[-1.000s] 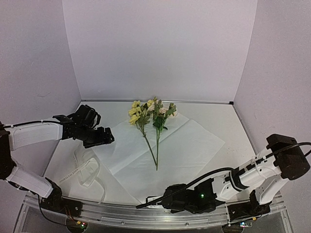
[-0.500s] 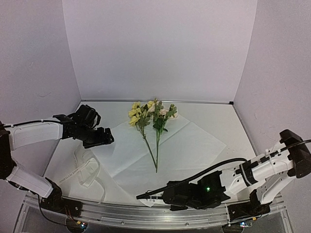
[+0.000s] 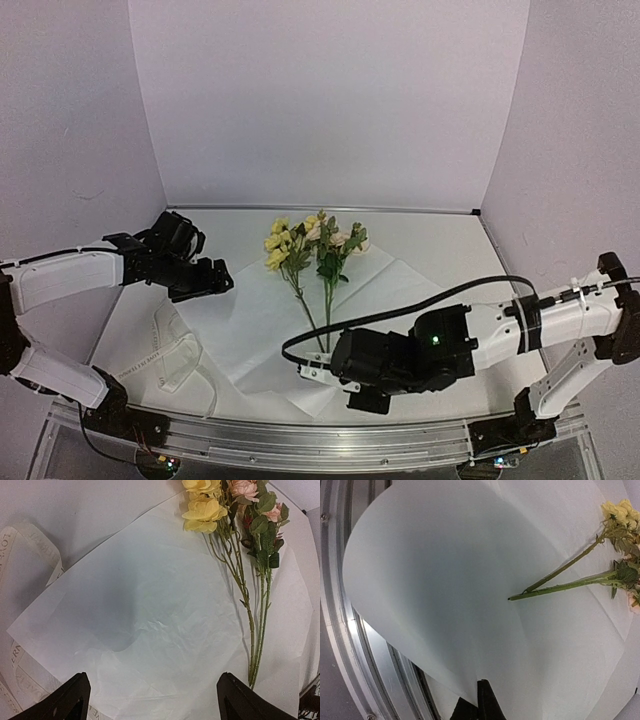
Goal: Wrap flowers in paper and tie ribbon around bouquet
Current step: Pick up the bottom corner of the flattened wrapping paper from the center of the board, then fold the bottom corner of the flattened wrapping paper at the center of the board.
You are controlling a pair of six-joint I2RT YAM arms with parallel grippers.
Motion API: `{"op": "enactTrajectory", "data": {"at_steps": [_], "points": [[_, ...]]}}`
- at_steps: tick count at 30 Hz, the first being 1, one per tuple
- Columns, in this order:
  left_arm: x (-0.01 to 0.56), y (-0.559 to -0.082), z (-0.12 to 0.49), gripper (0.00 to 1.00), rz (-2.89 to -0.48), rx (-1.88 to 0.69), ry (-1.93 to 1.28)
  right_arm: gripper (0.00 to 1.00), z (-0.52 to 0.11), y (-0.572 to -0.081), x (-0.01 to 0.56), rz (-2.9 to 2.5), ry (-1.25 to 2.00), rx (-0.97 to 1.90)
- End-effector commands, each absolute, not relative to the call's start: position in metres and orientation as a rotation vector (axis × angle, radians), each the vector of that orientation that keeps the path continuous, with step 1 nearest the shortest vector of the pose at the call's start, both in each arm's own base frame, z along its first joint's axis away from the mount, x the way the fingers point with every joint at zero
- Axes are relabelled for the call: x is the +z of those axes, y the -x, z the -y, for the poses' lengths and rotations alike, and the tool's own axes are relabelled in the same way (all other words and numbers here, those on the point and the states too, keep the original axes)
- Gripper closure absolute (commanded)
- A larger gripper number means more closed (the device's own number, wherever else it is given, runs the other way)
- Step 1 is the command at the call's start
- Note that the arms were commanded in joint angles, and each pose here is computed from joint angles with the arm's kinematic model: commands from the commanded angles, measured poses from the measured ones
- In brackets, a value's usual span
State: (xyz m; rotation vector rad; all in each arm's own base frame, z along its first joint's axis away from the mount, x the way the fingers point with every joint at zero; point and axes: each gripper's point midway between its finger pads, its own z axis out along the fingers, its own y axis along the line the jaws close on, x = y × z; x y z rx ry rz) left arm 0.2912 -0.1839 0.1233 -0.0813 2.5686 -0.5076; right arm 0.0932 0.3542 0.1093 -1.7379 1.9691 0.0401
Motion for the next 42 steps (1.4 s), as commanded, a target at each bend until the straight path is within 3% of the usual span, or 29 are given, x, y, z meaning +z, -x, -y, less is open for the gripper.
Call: {"op": "enactTrajectory", "data": {"at_steps": [1,16,22,42], "points": [[0.154,-0.302,0.194,0.09,-2.503,-0.553,0.031,1.0,-0.351,-0.12,0.109,-2.213,1.615,0.118],[0.163,-0.306,0.228,0.1,-2.502,-0.661,-0.128,1.0,-0.366,-0.246,0.093,-2.585,1.137,0.273],[0.158,-0.293,0.266,0.15,-2.504,-0.717,-0.275,1.0,-0.371,-0.281,0.085,-2.632,1.048,0.289],[0.094,-0.25,0.341,0.52,-2.645,-0.853,-0.512,1.0,-0.357,-0.324,0.064,-2.686,0.925,0.121]]}}
